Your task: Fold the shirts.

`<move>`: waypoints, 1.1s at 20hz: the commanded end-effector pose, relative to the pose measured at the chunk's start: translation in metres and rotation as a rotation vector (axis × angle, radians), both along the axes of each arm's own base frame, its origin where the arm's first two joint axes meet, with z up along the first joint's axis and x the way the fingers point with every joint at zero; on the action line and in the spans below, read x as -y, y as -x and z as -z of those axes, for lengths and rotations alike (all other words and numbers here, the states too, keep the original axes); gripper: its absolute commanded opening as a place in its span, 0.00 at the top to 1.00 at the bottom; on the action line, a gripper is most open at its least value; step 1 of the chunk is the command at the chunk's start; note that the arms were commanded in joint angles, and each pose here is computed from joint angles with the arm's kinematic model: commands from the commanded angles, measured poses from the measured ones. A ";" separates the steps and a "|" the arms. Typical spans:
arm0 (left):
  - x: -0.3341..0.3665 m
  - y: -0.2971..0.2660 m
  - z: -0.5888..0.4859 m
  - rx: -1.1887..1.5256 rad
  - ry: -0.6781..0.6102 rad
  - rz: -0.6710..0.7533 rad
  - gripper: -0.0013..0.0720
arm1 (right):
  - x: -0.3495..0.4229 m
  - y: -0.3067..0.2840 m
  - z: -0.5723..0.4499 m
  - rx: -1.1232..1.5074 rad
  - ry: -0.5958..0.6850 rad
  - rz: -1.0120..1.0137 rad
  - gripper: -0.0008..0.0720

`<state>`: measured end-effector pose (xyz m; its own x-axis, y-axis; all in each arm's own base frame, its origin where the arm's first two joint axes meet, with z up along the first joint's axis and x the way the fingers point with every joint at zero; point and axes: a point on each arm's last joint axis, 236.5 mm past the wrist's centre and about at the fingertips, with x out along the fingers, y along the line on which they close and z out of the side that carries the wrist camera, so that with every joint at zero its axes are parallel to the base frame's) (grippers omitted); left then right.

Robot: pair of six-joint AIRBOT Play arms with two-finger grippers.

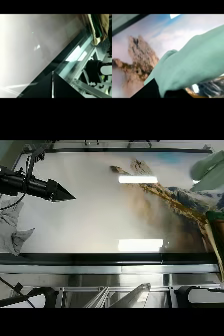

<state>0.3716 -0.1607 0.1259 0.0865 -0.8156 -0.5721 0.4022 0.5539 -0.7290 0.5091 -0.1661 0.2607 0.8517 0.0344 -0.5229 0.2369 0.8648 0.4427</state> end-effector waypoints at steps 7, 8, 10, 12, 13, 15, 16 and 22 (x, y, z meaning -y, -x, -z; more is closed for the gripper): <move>0.009 -0.021 0.022 -0.016 0.000 -0.036 0.96 | 0.118 0.152 0.092 -0.479 -0.281 0.325 0.98; 0.013 -0.018 0.030 -0.046 0.002 -0.013 0.96 | 0.121 0.179 0.102 -0.569 -0.311 0.366 0.98; 0.024 -0.014 0.046 -0.090 0.003 0.024 0.96 | 0.119 0.218 0.114 -0.694 -0.385 0.415 0.98; 0.035 -0.013 0.058 -0.112 0.004 0.051 0.96 | 0.123 0.238 0.115 -0.717 -0.381 0.479 0.98; 0.040 -0.012 0.062 -0.120 0.003 0.063 0.96 | 0.131 0.254 0.118 -0.759 -0.350 0.535 0.98; 0.047 -0.008 0.066 -0.118 0.001 0.092 0.96 | 0.136 0.282 0.133 -0.857 -0.307 0.586 0.98; 0.048 -0.007 0.066 -0.113 0.001 0.098 0.96 | 0.133 0.294 0.143 -0.909 -0.307 0.591 0.98; 0.048 -0.001 0.065 -0.127 0.003 0.121 0.96 | 0.122 0.400 0.212 -1.313 -0.312 0.675 0.97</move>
